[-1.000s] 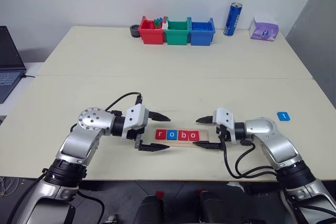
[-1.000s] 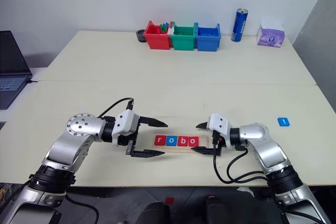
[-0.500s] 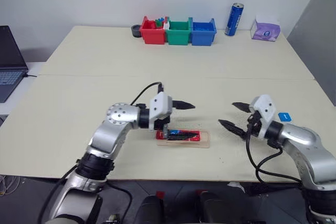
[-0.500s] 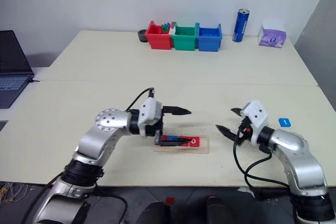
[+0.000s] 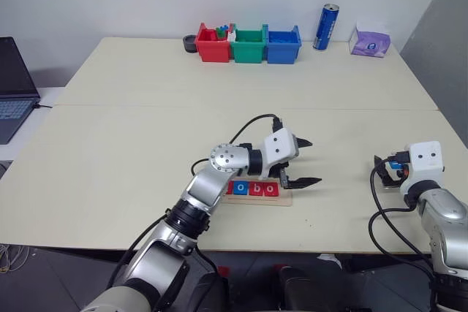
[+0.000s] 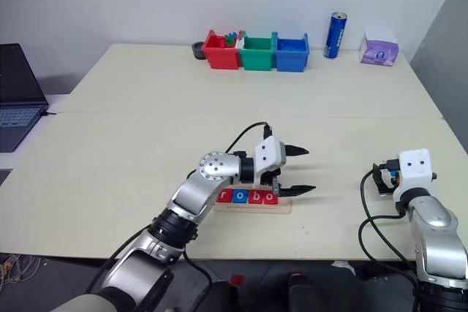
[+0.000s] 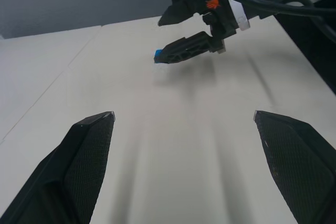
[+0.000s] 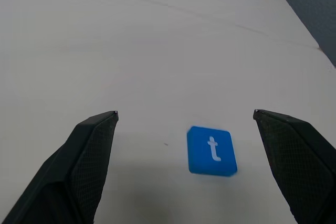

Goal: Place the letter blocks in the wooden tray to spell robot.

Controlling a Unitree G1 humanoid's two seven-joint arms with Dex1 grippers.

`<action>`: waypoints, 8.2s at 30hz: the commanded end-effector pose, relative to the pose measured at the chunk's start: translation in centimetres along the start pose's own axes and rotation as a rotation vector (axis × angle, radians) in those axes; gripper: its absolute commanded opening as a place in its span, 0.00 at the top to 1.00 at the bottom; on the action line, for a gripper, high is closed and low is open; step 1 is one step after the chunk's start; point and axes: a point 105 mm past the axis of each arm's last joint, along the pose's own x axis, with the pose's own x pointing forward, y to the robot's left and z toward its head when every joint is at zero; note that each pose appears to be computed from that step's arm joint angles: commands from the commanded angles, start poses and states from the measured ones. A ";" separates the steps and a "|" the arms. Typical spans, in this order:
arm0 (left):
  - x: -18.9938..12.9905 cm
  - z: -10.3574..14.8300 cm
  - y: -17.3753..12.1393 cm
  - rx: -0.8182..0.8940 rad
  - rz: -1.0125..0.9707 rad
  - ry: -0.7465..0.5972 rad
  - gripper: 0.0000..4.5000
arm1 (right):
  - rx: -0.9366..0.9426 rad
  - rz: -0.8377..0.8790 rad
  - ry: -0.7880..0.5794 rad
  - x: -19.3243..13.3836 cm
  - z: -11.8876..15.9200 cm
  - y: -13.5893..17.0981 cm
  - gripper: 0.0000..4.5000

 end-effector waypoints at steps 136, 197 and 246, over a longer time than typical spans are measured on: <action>-15.6 -1.3 -1.9 -0.029 -0.177 0.136 0.00 | -0.312 1.338 -0.215 -5.5 5.6 17.1 0.68; -13.3 -0.6 -2.3 -0.028 -0.190 0.076 0.00 | -0.316 1.274 -0.141 -4.4 3.1 15.2 0.61; -13.4 -0.4 -1.9 -0.010 -0.146 0.095 0.00 | -0.352 1.323 -0.200 -3.9 3.9 18.6 0.99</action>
